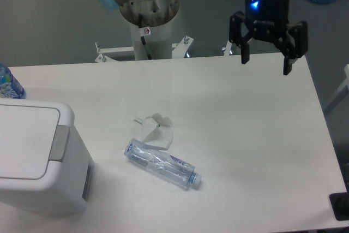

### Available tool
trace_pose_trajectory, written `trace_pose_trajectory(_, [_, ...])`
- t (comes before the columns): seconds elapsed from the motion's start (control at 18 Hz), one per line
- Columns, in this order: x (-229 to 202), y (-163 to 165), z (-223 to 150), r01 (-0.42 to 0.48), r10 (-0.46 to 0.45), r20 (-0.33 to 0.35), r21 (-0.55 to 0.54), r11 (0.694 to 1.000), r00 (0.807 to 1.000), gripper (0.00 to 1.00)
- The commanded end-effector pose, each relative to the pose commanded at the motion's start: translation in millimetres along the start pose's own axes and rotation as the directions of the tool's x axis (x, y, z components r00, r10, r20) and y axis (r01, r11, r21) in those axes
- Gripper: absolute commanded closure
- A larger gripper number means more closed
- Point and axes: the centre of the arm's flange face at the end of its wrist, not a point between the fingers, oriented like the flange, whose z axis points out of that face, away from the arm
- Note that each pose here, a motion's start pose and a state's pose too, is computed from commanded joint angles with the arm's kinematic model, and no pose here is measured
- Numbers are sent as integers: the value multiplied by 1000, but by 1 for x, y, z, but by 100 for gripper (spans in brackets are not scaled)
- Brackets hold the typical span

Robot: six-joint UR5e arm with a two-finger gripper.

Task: Open the trash can
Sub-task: 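Move the open gripper across the table toward the white trash can lid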

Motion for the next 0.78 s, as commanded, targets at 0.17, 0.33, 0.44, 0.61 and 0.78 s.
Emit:
trace_pose_trajectory(0.17, [0, 0, -1, 1, -1, 1, 0, 1000, 1000, 0])
trace_pose_trajectory(0.33, [-2, -1, -2, 31, -31, 5, 4, 1000, 1000, 0])
trace_pose_trajectory(0.44, [-1, -10, -2, 101, -101, 6, 11, 995, 995, 0])
trace_pose_trajectory(0.61, [6, -34, 1, 155, -156, 15, 36, 987, 988, 0])
trace_pose_trajectory(0.78, [14, -53, 1, 226, -227, 14, 57, 972, 974, 0])
